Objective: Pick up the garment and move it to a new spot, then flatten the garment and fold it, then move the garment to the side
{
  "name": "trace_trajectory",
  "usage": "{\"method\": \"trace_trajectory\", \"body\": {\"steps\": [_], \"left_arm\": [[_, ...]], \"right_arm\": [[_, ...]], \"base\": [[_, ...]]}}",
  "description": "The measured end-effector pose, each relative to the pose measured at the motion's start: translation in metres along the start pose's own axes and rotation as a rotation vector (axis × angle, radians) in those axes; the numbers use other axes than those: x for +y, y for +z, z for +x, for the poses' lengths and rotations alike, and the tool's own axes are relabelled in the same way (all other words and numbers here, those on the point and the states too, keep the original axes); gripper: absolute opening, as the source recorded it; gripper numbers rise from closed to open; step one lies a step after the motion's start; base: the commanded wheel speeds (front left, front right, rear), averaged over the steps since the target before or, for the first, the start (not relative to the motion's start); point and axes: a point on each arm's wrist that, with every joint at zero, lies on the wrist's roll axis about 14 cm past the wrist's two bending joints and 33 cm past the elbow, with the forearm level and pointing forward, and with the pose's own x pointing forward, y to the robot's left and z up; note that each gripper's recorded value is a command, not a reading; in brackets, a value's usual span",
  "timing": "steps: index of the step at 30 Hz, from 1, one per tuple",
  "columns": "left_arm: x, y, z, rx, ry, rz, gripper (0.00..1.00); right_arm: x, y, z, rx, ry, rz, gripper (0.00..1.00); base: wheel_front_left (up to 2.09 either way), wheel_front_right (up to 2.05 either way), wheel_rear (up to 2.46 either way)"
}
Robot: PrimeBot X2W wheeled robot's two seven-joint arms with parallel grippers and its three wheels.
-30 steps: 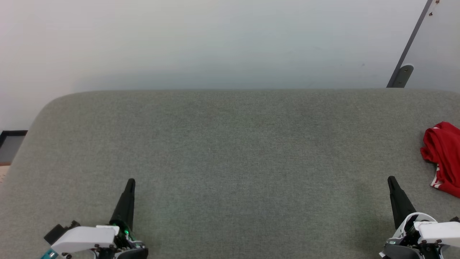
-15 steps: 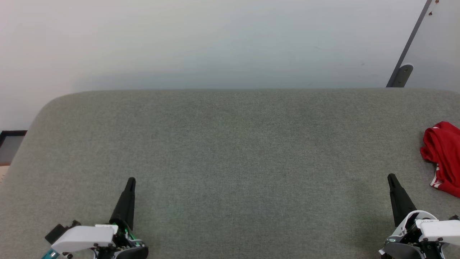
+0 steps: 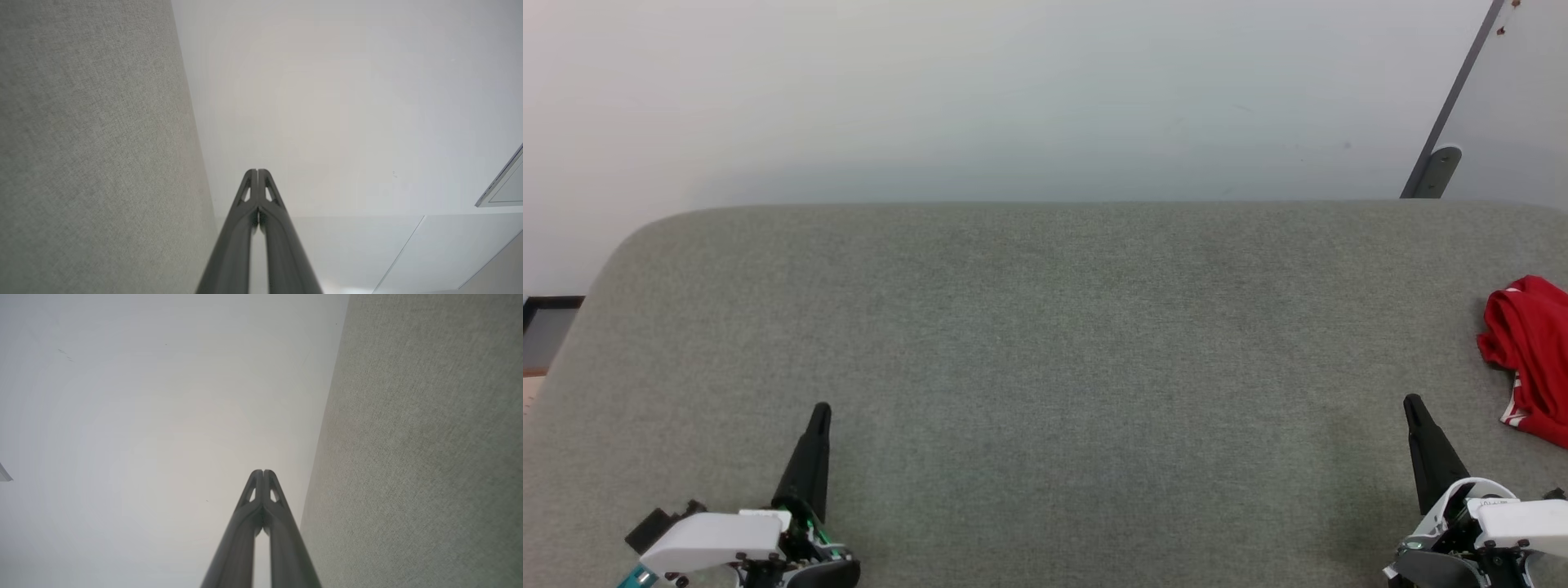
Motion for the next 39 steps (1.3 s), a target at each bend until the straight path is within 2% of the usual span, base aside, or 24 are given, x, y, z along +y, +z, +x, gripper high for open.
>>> {"method": "trace_trajectory", "body": {"steps": [39], "left_arm": [[0.0000, -0.0001, 0.0000, 0.001, 0.000, 0.001, 0.00]], "right_arm": [[0.0000, -0.0001, 0.0000, 0.000, 0.000, 0.000, 0.00]], "base": [[0.00, 0.00, 0.00]]}}
